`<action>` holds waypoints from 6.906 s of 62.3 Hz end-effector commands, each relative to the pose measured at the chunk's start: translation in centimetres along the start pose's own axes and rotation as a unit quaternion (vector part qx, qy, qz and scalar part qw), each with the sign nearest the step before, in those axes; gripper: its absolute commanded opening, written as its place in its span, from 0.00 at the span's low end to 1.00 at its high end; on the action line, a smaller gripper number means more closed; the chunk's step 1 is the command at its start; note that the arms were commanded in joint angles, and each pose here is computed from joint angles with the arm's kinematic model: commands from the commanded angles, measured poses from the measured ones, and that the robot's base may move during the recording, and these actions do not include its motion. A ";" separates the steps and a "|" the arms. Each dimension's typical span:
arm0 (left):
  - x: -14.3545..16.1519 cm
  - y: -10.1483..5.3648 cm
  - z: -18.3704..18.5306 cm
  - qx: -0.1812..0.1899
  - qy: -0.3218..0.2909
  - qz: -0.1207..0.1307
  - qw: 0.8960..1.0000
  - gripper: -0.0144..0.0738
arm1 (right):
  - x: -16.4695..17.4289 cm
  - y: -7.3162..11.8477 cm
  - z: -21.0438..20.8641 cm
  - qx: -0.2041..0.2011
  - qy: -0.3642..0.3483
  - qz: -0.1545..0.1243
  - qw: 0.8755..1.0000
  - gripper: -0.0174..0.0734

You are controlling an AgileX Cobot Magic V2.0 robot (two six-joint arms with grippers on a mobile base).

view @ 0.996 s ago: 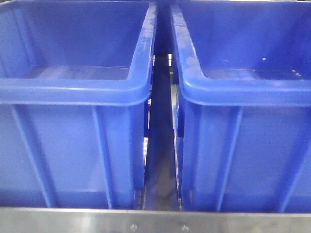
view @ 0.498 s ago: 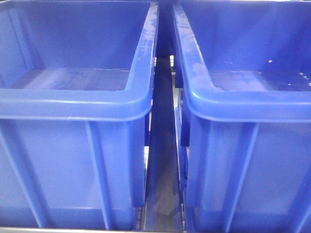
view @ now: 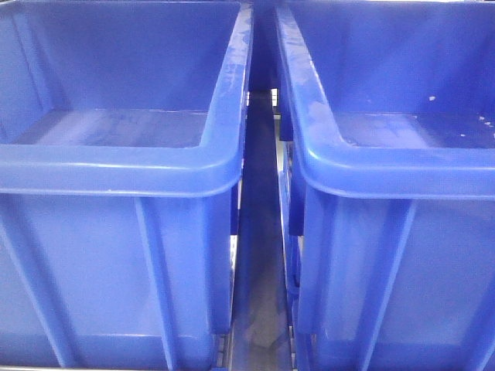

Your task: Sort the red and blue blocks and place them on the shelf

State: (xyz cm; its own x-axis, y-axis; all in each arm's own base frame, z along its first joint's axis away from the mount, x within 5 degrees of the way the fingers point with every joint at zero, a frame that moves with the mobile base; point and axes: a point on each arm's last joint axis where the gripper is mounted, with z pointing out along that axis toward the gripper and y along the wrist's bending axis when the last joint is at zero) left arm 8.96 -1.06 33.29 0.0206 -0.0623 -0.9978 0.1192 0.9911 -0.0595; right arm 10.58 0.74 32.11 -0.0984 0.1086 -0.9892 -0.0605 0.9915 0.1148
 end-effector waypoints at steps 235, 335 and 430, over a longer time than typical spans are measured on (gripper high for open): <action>-2.1 -0.8 1.8 0.038 -0.082 -0.013 0.996 0.31 | -3.0 1.4 1.6 -0.045 -0.036 -0.020 0.998 0.26; -2.6 -0.5 -2.3 0.027 -0.103 0.016 0.994 0.31 | -2.5 0.1 -5.4 0.015 -0.115 -0.029 0.993 0.26; -2.6 -0.5 -2.3 0.027 -0.102 0.016 0.994 0.30 | 9.7 -1.5 -4.7 0.017 -0.189 -0.035 0.981 0.26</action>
State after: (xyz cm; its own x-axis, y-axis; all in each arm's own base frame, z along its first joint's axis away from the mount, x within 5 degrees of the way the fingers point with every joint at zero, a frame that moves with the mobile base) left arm 6.82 -1.13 34.08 0.1221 -0.0352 -0.9919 0.1657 0.9861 -0.0146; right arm 5.59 0.06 21.10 0.1464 0.0487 -0.9880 -0.0189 0.9987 0.0464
